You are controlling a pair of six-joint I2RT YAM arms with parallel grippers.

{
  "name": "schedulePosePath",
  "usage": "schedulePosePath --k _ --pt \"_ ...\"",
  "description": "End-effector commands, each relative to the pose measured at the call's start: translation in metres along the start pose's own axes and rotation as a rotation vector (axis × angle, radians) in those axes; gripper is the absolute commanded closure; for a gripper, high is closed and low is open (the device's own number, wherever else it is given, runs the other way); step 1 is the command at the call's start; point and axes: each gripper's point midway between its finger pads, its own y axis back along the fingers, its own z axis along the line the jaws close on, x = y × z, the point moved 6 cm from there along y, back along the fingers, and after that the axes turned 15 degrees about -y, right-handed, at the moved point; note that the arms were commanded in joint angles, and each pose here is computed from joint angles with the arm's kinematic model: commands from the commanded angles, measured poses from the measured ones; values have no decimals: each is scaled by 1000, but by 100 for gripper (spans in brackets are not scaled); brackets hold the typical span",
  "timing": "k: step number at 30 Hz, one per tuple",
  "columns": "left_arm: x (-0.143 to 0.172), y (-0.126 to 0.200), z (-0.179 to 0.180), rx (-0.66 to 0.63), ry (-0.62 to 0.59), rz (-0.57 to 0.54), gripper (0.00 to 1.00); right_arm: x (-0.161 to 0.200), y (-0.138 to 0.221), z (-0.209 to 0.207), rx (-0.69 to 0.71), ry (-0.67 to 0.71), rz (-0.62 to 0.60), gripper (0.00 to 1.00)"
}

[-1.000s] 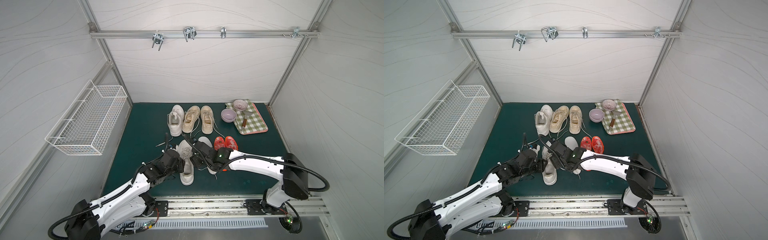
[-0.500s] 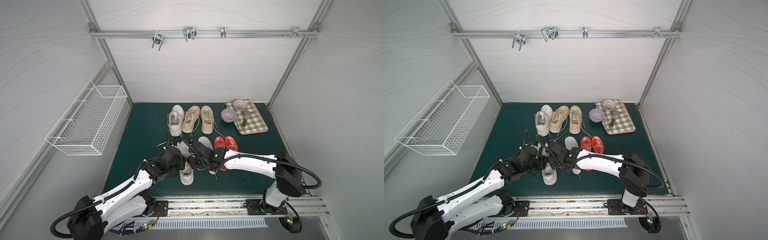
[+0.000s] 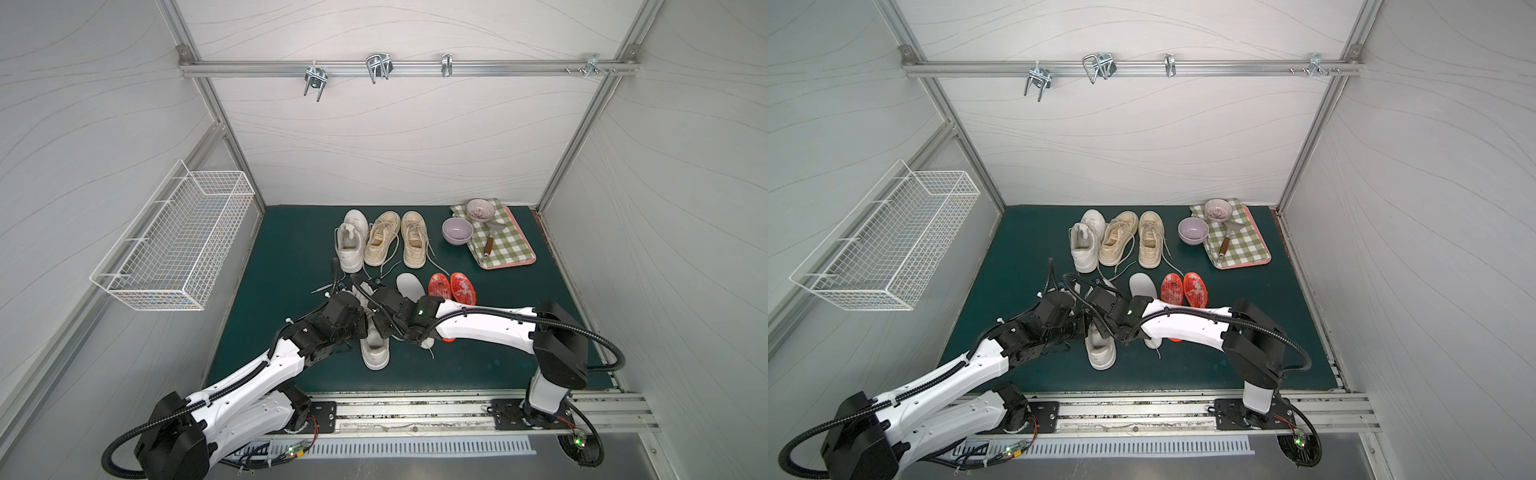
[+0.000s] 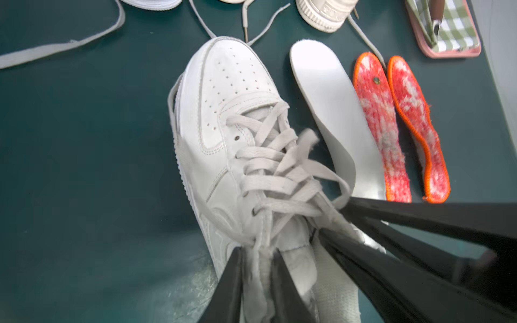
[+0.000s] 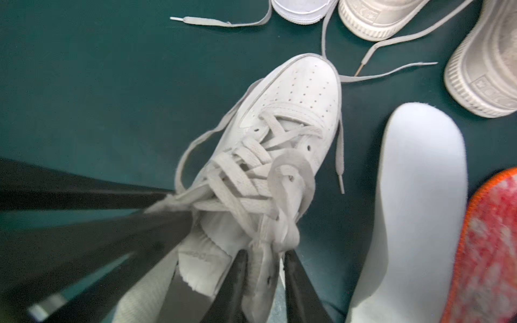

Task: Remove the insole from the shoe
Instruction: Adjust the shoe at the center of the board.

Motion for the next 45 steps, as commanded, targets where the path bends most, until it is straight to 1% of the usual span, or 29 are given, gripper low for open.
schedulePosePath --k 1,3,5,7,9,11,16,18,20,22,24,25,27,30,32,36,40,45 --pt "4 5 19 -84 48 -11 85 9 1 -45 261 -2 -18 79" --pt "9 8 28 -103 73 -13 87 14 2 -66 335 -36 -17 81" --pt "14 10 34 -118 91 -14 87 19 0 -87 380 -96 7 82" --pt "17 10 36 -122 99 -16 87 23 -3 -101 377 -155 41 84" --pt "18 10 35 -106 101 -17 87 25 -5 -103 355 -158 45 85" --pt "16 8 31 -75 99 -19 87 23 -4 -97 325 -145 49 85" --pt "9 2 13 65 83 -26 87 20 -4 -59 82 -71 75 83" --pt "6 -1 4 126 70 -17 87 20 1 -42 -23 -43 88 80" --pt "6 -3 0 159 67 -16 86 21 6 -31 -94 -18 98 76" --pt "6 -4 -1 174 71 -19 82 22 13 -21 -147 15 106 68" --pt "6 -3 -2 181 75 -27 79 26 20 -11 -200 67 116 56" --pt "6 -3 -1 181 76 -30 78 28 23 -7 -214 89 117 52" --pt "5 -1 -1 183 75 -38 74 33 27 -2 -216 126 127 44" --pt "5 2 -1 185 72 -49 70 39 24 -4 -159 152 146 39" --pt "5 4 0 180 73 -56 68 42 20 -6 -123 165 152 37" --pt "6 7 1 178 72 -72 63 45 12 -7 -92 175 158 32" --pt "7 8 3 171 69 -79 60 44 1 -5 -62 178 156 28" --pt "8 9 4 168 67 -86 56 39 -14 -3 -12 179 114 26"
